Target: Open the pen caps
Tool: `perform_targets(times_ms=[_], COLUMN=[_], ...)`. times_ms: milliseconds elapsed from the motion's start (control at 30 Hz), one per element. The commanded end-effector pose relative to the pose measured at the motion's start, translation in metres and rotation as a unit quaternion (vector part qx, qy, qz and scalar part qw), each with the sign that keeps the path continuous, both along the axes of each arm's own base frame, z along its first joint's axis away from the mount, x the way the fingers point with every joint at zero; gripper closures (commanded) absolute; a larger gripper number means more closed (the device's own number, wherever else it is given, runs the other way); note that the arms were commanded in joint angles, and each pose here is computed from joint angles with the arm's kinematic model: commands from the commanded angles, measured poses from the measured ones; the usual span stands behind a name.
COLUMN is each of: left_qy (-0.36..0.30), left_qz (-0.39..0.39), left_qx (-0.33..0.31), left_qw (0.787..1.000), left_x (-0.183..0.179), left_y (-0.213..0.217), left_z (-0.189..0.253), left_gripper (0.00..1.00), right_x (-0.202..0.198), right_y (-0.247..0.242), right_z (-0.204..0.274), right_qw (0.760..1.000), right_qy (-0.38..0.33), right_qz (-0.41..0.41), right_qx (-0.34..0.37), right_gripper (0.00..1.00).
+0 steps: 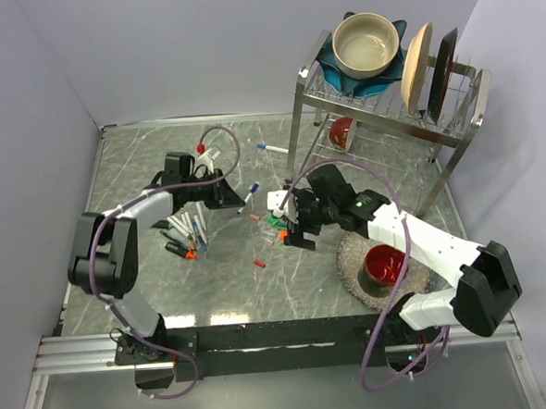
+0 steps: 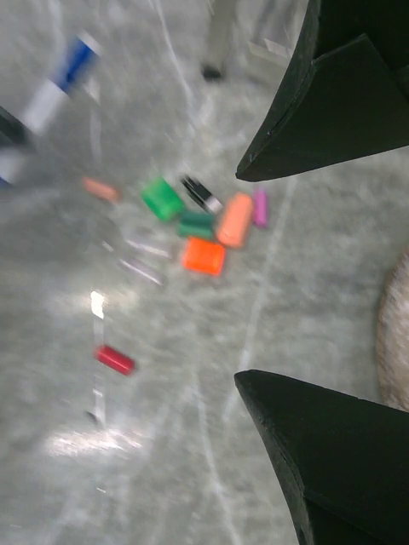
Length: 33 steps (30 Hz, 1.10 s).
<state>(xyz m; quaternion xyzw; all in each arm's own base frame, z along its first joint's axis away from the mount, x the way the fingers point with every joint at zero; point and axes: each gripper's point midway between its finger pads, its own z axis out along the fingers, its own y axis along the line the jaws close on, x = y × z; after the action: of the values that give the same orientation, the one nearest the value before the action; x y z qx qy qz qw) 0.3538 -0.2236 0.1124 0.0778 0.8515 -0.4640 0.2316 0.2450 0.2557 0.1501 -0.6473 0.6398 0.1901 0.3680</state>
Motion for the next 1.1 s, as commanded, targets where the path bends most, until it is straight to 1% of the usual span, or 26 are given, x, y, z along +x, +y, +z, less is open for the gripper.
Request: perform_targets(times_ms=[0,67,133,167,267,300,367,500,567,800,833,933,967,1033,1067], left_qy=[-0.031,-0.001,-0.005,0.018,0.026,0.041,0.039,0.04,0.038,0.033,0.031,0.031,0.031,0.03,0.028], left_qz=[-0.071,-0.087,-0.098,-0.105,-0.124,-0.126,-0.14,-0.151,-0.164,-0.188,-0.189,-0.192,-0.192,-0.194,-0.195], left_qx=[-0.081,-0.078,-0.071,-0.07,-0.062,-0.055,-0.047,-0.042,-0.045,-0.048,-0.049,-0.052,-0.052,-0.054,-0.055], left_qw=[0.994,0.993,0.993,0.992,0.99,0.99,0.988,0.987,0.985,0.98,0.98,0.98,0.979,0.979,0.979], left_x=[-0.037,-0.055,-0.066,-0.077,-0.095,-0.105,-0.115,-0.127,-0.133,-0.141,-0.141,-0.141,-0.141,-0.142,-0.142], left_y=[-0.025,-0.024,-0.022,-0.019,-0.016,-0.013,-0.013,-0.015,-0.02,-0.027,-0.027,-0.027,-0.027,-0.028,-0.028], left_z=[0.053,0.047,0.047,0.042,0.04,0.038,0.035,0.036,0.039,0.045,0.045,0.047,0.047,0.048,0.049], left_gripper=[0.99,0.99,0.99,0.99,0.99,0.99,0.99,0.99,0.99,0.99,0.99,0.99,0.99,0.99,0.99], right_x=[0.035,0.042,0.045,0.044,0.034,0.031,0.027,0.019,0.015,0.01,0.012,0.01,0.009,0.009,0.01], right_y=[0.016,0.019,0.024,0.028,0.035,0.035,0.038,0.042,0.046,0.051,0.049,0.051,0.051,0.053,0.054], right_z=[0.048,0.036,0.039,0.039,0.045,0.044,0.04,0.037,0.028,0.006,0.002,-0.005,-0.007,-0.007,-0.007], right_qw=[0.993,0.995,0.994,0.994,0.984,0.979,0.976,0.966,0.963,0.96,0.96,0.957,0.957,0.957,0.959], right_qy=[-0.103,-0.093,-0.099,-0.098,-0.133,-0.145,-0.141,-0.136,-0.122,-0.11,-0.112,-0.118,-0.12,-0.12,-0.117], right_qz=[-0.006,0.002,0.021,0.036,0.105,0.135,0.165,0.219,0.238,0.256,0.254,0.257,0.257,0.256,0.25], right_qx=[0.055,0.045,0.038,0.042,0.05,0.04,0.032,0.022,0.015,-0.033,-0.043,-0.061,-0.066,-0.066,-0.065], right_gripper=[0.0,0.0,0.0,0.0,0.0,0.0,0.0,0.0,0.0,0.01,0.02,0.1,0.18,0.29,0.37])
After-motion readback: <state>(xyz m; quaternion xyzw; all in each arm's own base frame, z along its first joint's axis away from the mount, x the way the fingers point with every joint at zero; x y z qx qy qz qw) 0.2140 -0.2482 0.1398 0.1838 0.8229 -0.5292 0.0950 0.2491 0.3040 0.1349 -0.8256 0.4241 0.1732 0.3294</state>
